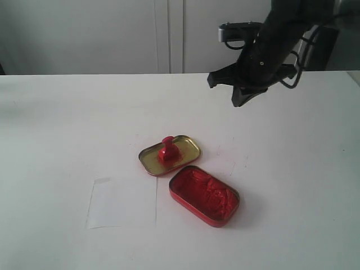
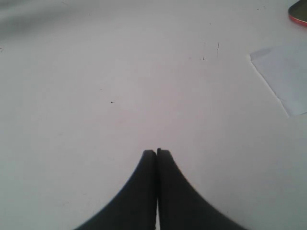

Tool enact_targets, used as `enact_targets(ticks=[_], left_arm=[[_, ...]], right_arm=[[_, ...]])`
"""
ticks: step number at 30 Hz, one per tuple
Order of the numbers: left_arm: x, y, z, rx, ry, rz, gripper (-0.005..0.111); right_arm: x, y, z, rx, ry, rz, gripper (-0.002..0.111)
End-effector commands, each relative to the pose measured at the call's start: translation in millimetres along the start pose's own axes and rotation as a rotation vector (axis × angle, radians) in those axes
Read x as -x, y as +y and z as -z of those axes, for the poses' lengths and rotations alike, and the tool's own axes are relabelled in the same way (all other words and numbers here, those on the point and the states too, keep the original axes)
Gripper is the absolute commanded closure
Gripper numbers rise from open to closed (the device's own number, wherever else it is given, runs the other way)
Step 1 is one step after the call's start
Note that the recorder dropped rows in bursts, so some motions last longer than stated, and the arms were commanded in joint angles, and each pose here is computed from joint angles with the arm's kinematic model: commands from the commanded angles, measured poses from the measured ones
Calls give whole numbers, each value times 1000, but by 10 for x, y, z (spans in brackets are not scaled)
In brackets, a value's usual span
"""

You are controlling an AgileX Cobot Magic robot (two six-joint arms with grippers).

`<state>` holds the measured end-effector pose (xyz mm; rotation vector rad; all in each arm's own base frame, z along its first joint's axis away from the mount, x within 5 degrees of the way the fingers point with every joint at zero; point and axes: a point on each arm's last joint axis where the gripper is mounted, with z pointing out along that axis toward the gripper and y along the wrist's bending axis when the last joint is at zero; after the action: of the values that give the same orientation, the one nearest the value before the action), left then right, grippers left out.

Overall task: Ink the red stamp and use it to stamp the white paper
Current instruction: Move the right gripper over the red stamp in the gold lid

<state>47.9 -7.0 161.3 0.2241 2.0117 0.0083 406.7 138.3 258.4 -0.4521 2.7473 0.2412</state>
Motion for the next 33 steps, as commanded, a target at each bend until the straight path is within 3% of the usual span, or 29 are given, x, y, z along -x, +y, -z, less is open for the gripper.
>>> enact_targets(ticks=[1,16,33], left_arm=[[-28,-7,-12,-7,6,-2,107],[-28,-7,-12,-7,6,-2,107],[-28,-7,-12,-7,6,-2,107]], right_arm=[[82,197,-106,18,28,59,108],[229,654,-451,55,59,163,108],[288,708,-578,85,54,195,108]])
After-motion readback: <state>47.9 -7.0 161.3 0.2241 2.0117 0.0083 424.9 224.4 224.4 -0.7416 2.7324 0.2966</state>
